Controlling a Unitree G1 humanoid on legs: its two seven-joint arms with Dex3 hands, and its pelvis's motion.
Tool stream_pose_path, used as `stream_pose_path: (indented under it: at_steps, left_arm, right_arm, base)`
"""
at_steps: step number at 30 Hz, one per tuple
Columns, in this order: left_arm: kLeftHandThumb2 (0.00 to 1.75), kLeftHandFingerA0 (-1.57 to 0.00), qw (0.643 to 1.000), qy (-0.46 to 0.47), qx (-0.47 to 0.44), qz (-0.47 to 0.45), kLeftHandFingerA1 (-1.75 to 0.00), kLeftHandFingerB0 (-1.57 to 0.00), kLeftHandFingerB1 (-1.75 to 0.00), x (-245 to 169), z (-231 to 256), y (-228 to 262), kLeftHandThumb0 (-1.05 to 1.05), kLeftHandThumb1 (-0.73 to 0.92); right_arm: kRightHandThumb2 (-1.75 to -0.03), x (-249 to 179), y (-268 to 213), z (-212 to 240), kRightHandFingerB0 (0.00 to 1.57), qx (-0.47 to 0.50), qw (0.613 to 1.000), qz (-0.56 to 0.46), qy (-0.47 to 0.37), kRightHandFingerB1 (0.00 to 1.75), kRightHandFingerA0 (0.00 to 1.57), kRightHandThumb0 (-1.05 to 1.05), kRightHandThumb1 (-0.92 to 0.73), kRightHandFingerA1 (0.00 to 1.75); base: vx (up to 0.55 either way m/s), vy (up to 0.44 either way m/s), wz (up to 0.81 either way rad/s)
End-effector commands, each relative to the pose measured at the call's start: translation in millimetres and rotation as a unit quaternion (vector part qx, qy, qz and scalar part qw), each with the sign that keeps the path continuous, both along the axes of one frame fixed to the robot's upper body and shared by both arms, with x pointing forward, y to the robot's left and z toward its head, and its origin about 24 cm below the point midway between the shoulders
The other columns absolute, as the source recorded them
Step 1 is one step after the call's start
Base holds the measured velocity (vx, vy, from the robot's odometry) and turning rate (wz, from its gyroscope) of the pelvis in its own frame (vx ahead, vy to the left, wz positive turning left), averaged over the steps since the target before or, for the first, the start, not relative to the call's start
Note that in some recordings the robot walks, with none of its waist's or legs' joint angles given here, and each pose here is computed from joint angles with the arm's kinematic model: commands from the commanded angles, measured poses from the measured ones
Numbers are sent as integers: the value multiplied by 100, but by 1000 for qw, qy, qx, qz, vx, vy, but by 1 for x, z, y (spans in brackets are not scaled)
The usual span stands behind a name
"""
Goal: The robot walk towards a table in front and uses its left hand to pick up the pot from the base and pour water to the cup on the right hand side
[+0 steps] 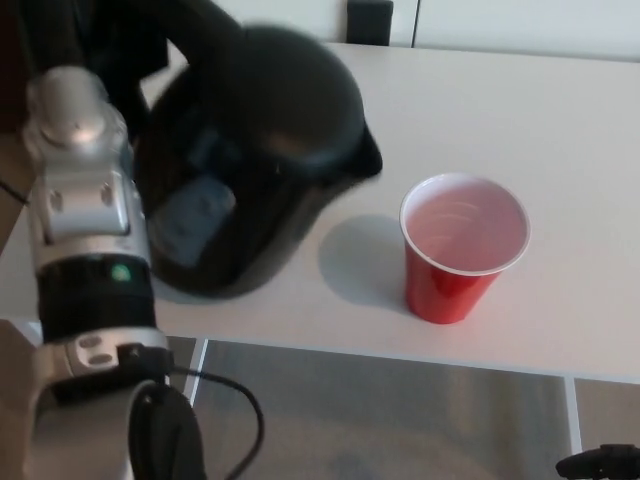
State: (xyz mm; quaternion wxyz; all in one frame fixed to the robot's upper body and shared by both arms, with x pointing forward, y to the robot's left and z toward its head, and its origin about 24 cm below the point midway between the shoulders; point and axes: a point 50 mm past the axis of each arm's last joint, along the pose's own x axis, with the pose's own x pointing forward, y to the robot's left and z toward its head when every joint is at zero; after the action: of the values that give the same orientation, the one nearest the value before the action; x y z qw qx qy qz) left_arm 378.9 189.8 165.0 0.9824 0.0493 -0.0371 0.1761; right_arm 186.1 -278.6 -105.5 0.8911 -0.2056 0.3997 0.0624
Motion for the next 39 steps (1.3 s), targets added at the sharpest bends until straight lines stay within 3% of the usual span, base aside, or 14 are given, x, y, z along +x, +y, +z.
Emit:
stream_pose_path:
  at_steps: [1,4,11,12,13,14,15,19,28,33,34,35,36,39]
  left_arm:
    - [71,-76,993,56,-106,-23,-171,-65,-114,-2,-26,-11,-10,77]
    - [75,-77,993,58,-103,-28,-169,-64,-123,-3,-30,-13,-11,74]
    - [74,-92,995,59,-74,-29,-149,-72,-114,-3,-31,-22,-14,74]
    - [70,-97,995,56,-73,-27,-137,-77,-99,-3,-30,-23,-15,75]
    - [63,-94,996,54,-60,-26,-63,-54,-40,-3,-29,-25,-31,75]
    - [63,-94,997,53,-44,-26,-63,-54,-40,-3,-27,-27,-31,75]
    - [79,0,996,48,-59,-51,-29,0,-28,-4,-25,-29,-48,41]
    - [74,0,994,37,-51,-92,0,0,-5,-4,-18,-32,-67,44]
    - [74,0,993,52,30,-97,0,0,0,3,4,-15,-68,43]
    - [75,0,983,87,77,-141,-18,0,-11,1,-7,-3,-59,38]
    - [55,0,980,96,92,-150,-25,0,-11,1,-9,-1,-60,48]
    - [55,0,975,105,108,-161,-25,0,-11,0,-12,0,-60,48]
    - [75,-4,964,130,162,-167,-33,-2,-13,0,-14,2,-57,38]
    - [74,-1,936,160,256,-182,-25,0,-14,-3,-21,3,-56,37]
  right_arm:
    - [-55,2,-4,2,68,-8,1000,-11,1,56,93,-64,-46,61]
    - [-54,3,-4,3,67,-10,1000,-8,1,55,93,-64,-46,61]
    - [-55,6,-3,3,67,-11,1000,-6,0,56,93,-62,-46,62]
    - [-54,6,-3,4,68,-12,1000,-3,0,56,92,-63,-46,61]
    - [-54,7,-2,4,68,-14,1000,-2,-2,56,92,-63,-46,61]
    - [-54,8,-2,5,68,-14,1000,-1,-4,56,92,-63,-46,61]
    - [-54,9,-2,5,68,-14,1000,-2,-4,56,92,-63,-46,61]
    - [-54,11,-2,7,67,-18,1000,1,-8,56,93,-63,-46,61]
    - [-54,17,-3,10,67,-26,1000,7,-12,55,96,-66,-47,60]
    - [-54,16,-3,9,66,-24,1000,8,-12,55,96,-64,-46,61]
    - [-54,16,-3,9,67,-23,1000,7,-12,55,96,-65,-46,61]
    - [-54,15,-3,9,67,-22,1000,5,-12,55,96,-65,-46,61]
    - [-54,17,-3,10,66,-20,1000,5,-14,55,96,-66,-46,61]
    - [-55,18,-3,10,66,-26,1000,9,-13,54,95,-67,-46,59]
  base:
    - [0,0,0]
    - [0,0,0]
    - [0,0,0]
    - [0,0,0]
    - [0,0,0]
    - [0,0,0]
    - [0,0,0]
    - [0,0,0]
    - [0,0,0]
    - [0,0,0]
    - [0,0,0]
    - [0,0,0]
    - [0,0,0]
    - [0,0,0]
